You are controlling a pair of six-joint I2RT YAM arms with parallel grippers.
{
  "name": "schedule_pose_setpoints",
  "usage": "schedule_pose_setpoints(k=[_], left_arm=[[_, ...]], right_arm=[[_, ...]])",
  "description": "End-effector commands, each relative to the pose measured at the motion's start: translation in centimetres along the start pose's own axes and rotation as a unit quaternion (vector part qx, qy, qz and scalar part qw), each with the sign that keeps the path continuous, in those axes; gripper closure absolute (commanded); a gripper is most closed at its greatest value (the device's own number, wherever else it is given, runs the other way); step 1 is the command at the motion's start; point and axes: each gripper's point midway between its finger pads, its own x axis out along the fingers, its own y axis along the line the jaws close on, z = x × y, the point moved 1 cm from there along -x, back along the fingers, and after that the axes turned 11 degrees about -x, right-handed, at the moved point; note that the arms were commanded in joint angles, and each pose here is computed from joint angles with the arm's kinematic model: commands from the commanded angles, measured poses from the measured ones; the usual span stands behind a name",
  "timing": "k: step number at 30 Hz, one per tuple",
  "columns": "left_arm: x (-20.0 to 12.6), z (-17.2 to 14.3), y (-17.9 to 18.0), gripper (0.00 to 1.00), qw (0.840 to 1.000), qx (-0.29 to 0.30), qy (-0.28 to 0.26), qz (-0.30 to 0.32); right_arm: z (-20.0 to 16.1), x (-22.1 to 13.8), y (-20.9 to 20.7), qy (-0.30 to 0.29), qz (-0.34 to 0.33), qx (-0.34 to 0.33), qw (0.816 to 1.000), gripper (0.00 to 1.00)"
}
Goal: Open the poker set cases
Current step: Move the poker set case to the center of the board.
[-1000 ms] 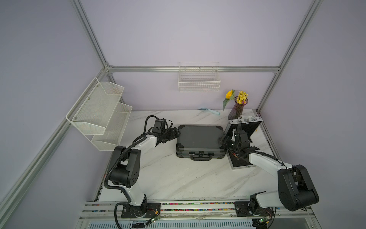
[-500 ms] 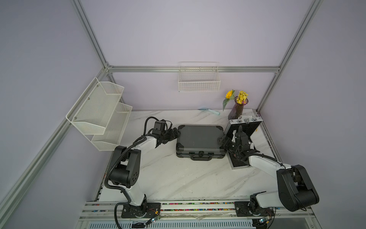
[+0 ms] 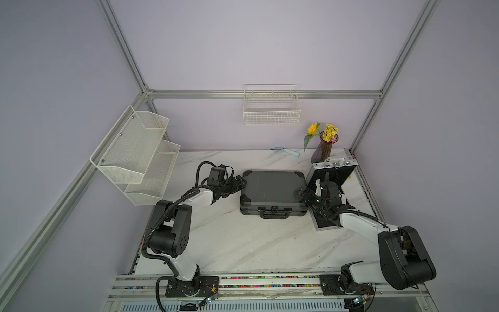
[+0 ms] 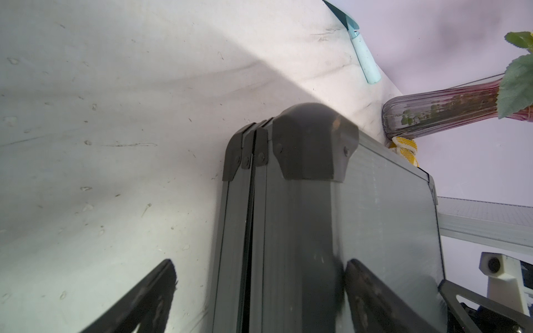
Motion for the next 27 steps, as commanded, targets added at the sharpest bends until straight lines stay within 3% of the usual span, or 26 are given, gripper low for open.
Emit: schedule_pose_setpoints(k=[1, 13, 27], left_arm=[[-0.1, -3.6, 4.4, 0.09, 0.996, -0.03, 0.053, 0.071], [-1.9, -3.4, 6.8, 0.09, 0.994, -0.062, 0.021, 0.091], [-3.2, -5.0, 8.2, 0.09, 0.992, -0.09, 0.025, 0.084]], right_arm=[[-5.5, 0.6, -1.4, 0.104, 0.008, 0.012, 0.995, 0.03], [-7.5, 1.0, 0.5, 0.13, 0.067, 0.027, 0.989, 0.03], [-12.2, 4.0, 6.7, 0.168, 0.105, -0.008, 0.98, 0.05]])
